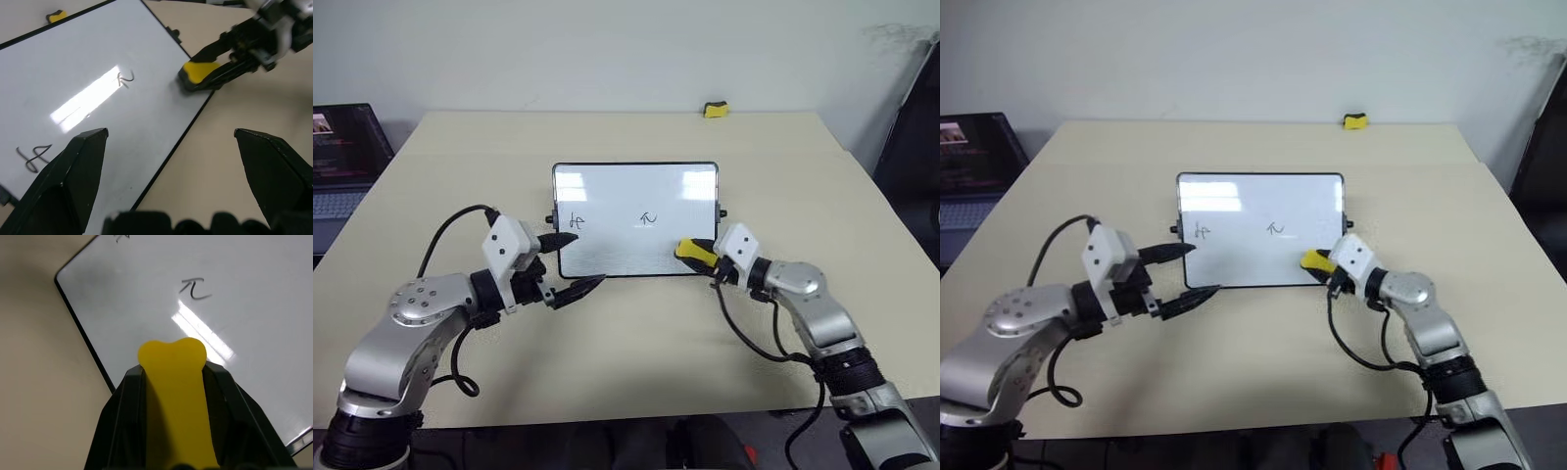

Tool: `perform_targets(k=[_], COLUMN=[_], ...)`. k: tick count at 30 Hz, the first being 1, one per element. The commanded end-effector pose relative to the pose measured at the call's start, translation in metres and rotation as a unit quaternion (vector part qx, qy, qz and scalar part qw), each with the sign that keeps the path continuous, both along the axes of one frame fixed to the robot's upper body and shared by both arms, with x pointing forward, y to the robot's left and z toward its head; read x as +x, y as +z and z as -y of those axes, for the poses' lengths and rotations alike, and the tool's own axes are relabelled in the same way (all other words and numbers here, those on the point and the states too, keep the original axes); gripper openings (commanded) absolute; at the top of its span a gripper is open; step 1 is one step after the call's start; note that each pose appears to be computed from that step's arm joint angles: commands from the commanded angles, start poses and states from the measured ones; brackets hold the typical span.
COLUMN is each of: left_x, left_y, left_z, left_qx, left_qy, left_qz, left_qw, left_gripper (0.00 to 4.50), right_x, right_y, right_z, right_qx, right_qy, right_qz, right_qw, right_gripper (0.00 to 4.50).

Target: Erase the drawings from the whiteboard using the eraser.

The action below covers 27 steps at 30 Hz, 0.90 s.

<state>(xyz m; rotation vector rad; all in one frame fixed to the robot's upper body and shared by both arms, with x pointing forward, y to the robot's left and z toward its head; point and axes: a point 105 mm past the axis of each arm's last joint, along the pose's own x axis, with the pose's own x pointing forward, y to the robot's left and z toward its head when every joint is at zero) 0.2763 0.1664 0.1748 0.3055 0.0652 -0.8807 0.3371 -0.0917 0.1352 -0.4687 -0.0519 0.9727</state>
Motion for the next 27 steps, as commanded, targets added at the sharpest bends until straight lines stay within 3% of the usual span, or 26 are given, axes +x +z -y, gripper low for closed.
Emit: perform_targets(k=[1, 7, 11, 18, 27], left_x=[-0.003, -0.006, -0.011, -0.009, -0.002], left_y=[0.006, 0.001, -0.007, -0.006, 0.005], left_z=[-0.013, -0.032, -0.034, -0.027, -0.025], left_qx=[0.000, -0.035, -0.057, -0.071, -0.069], left_qy=[0.031, 0.096, 0.120, 0.121, 0.114], left_qz=[0.018, 0.014, 0.005, 0.011, 0.022], left_qw=[0.999, 0.995, 0.991, 0.990, 0.991], left_gripper=[4.50, 4.50, 4.50, 4.50, 4.50], right_x=[-0.018, -0.025, -0.017, 0.013, 0.063], right_y=[0.008, 0.001, 0.014, 0.042, 0.066], right_z=[0.006, 0.019, 0.017, -0.006, -0.040], right_qx=[0.012, 0.016, 0.030, 0.032, 0.045], right_qy=[0.027, 0.000, -0.018, -0.034, -0.081], right_qz=[-0.006, -0.017, 0.025, 0.146, 0.220], right_qw=[1.000, 1.000, 0.999, 0.988, 0.971], right_gripper=[1.25, 1.25, 1.25, 1.24, 1.22])
